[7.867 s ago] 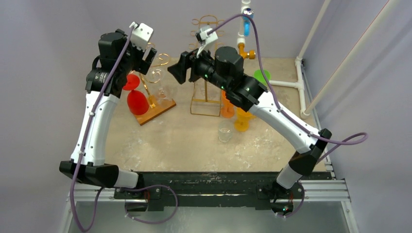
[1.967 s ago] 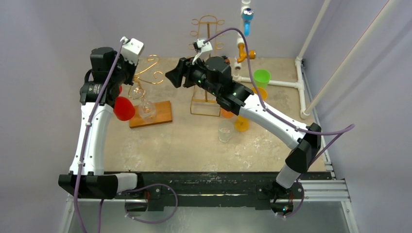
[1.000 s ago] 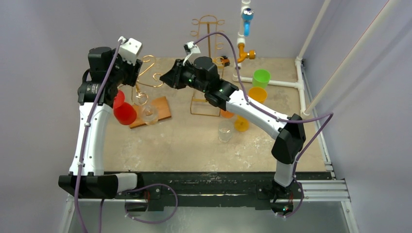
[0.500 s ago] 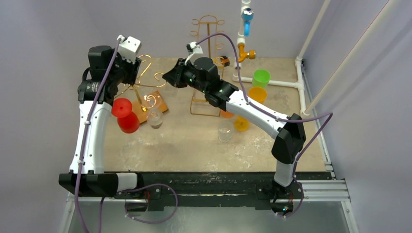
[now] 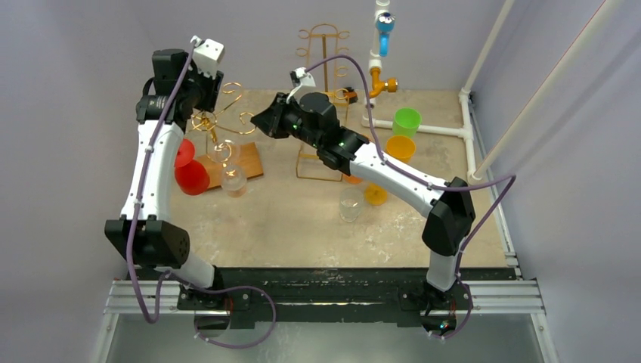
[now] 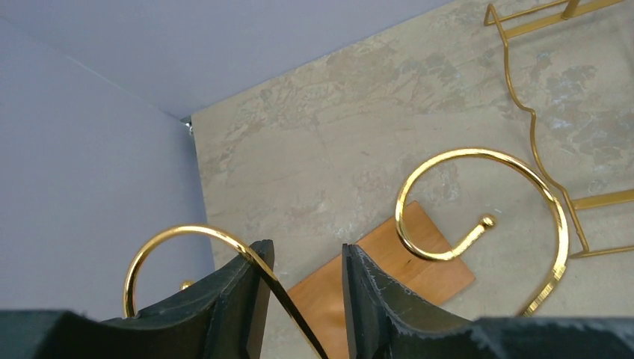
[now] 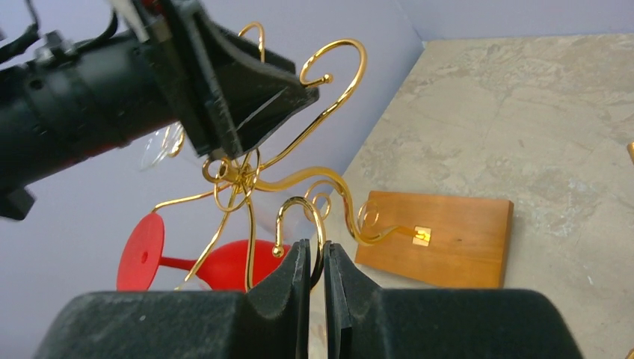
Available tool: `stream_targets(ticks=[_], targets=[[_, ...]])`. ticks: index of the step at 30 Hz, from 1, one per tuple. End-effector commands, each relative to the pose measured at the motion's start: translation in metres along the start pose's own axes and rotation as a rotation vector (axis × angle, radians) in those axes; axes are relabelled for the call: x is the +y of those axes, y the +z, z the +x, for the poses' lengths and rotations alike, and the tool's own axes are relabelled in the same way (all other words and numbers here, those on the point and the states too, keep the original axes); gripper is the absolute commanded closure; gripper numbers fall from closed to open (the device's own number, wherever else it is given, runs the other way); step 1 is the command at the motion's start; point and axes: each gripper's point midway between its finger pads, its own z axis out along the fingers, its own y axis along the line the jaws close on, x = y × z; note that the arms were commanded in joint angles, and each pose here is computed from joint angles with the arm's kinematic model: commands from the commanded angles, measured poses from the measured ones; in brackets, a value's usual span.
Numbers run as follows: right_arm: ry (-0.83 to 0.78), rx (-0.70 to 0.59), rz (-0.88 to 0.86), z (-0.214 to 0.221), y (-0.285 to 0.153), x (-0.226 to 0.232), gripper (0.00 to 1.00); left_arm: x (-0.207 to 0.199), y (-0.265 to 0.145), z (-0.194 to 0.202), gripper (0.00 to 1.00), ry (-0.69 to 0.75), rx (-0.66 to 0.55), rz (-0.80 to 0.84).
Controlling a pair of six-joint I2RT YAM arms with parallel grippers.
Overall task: Place the wine glass upside down on the wine glass rack
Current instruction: Adjust the wine rack at the center of the board.
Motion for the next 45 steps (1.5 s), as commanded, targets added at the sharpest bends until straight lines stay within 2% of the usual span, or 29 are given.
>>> stream_targets(ticks=[1, 16, 21, 27, 32, 35, 38, 43, 45], targets=[[0.005, -0.054, -0.094, -0.024, -0.011, 0.033, 0.92, 0.003, 0.019, 0.002, 0.59, -0.072, 0.048, -0.012], [0.04, -0.021, -0.152, -0.02, 0.002, 0.054, 0.8, -0.008, 0.069, -0.004, 0.59, -0.034, 0.08, 0.064], [0.036, -0.017, -0.149, -0.02, 0.006, 0.055, 0.72, -0.026, 0.084, -0.006, 0.59, -0.021, 0.088, 0.115], [0.022, -0.005, -0.149, -0.02, 0.009, 0.053, 0.54, -0.039, 0.087, -0.007, 0.59, -0.007, 0.084, 0.158], [0.017, -0.024, -0.12, -0.034, 0.007, 0.036, 0.48, -0.035, 0.085, -0.01, 0.58, 0.008, 0.077, 0.144], [0.012, -0.047, -0.116, -0.046, 0.0, 0.031, 0.48, -0.034, 0.08, -0.016, 0.52, 0.012, 0.06, 0.146], [0.002, -0.056, -0.11, -0.054, -0.002, 0.028, 0.47, -0.033, 0.073, -0.023, 0.41, 0.017, 0.047, 0.144], [-0.006, -0.053, -0.11, -0.056, 0.002, 0.028, 0.46, -0.024, 0.063, -0.036, 0.14, 0.013, 0.016, 0.108], [-0.003, -0.048, -0.115, -0.055, 0.005, 0.028, 0.46, -0.022, 0.061, -0.041, 0.12, 0.011, 0.002, 0.1]])
